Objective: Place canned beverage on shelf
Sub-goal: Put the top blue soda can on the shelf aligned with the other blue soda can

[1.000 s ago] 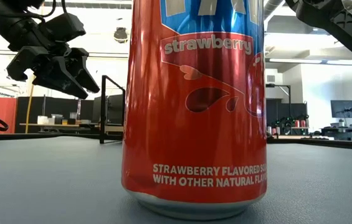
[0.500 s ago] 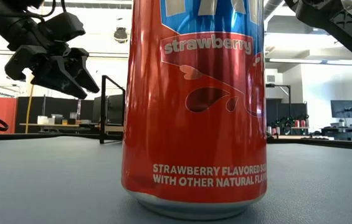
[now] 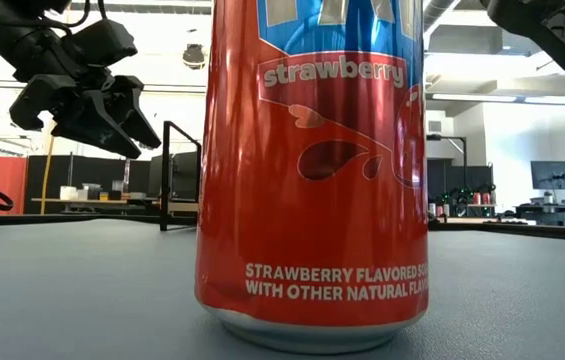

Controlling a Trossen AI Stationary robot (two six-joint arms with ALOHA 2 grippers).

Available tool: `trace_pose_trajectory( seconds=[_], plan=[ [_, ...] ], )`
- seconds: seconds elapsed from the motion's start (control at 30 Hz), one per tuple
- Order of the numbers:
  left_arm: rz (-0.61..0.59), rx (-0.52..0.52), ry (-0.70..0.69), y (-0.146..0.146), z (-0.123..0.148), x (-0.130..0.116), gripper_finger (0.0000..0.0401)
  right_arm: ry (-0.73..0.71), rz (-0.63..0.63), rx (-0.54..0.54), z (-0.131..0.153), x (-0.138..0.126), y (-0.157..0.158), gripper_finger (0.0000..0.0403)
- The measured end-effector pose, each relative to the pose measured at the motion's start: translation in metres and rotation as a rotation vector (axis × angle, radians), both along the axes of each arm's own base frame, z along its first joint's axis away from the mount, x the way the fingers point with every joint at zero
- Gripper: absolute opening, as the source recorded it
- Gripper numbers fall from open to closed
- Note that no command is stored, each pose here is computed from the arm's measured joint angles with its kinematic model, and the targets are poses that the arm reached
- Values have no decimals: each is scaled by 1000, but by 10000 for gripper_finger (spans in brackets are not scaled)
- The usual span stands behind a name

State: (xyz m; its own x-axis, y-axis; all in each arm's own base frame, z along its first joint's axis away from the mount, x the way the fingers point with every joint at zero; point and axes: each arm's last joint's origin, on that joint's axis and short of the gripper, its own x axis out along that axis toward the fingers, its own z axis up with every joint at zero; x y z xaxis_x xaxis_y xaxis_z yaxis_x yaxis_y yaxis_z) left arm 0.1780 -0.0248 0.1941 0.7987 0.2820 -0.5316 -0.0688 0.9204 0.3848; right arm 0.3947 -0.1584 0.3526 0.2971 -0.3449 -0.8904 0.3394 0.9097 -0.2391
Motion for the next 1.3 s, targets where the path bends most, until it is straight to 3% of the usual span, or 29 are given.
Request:
trace_pose_trajectory(
  seconds=[0.4, 0.63, 0.87, 1.07, 1.3],
  plan=[
    [-1, -1, 2, 0, 0, 0, 282, 37, 150, 39, -6, -9, -24, 282],
    [-2, -1, 3, 0, 0, 0, 282, 52, 239, 6, -6, -9, -25, 282],
    [-3, -1, 3, 0, 0, 0, 282, 91, 469, -83, -4, 1, -11, 282],
    [-4, -2, 3, 0, 0, 0, 282, 94, 551, -133, -3, 4, -11, 282],
    [-6, -4, 6, 0, 0, 0, 282, 166, 622, -129, -22, 11, -20, 282]
  ],
)
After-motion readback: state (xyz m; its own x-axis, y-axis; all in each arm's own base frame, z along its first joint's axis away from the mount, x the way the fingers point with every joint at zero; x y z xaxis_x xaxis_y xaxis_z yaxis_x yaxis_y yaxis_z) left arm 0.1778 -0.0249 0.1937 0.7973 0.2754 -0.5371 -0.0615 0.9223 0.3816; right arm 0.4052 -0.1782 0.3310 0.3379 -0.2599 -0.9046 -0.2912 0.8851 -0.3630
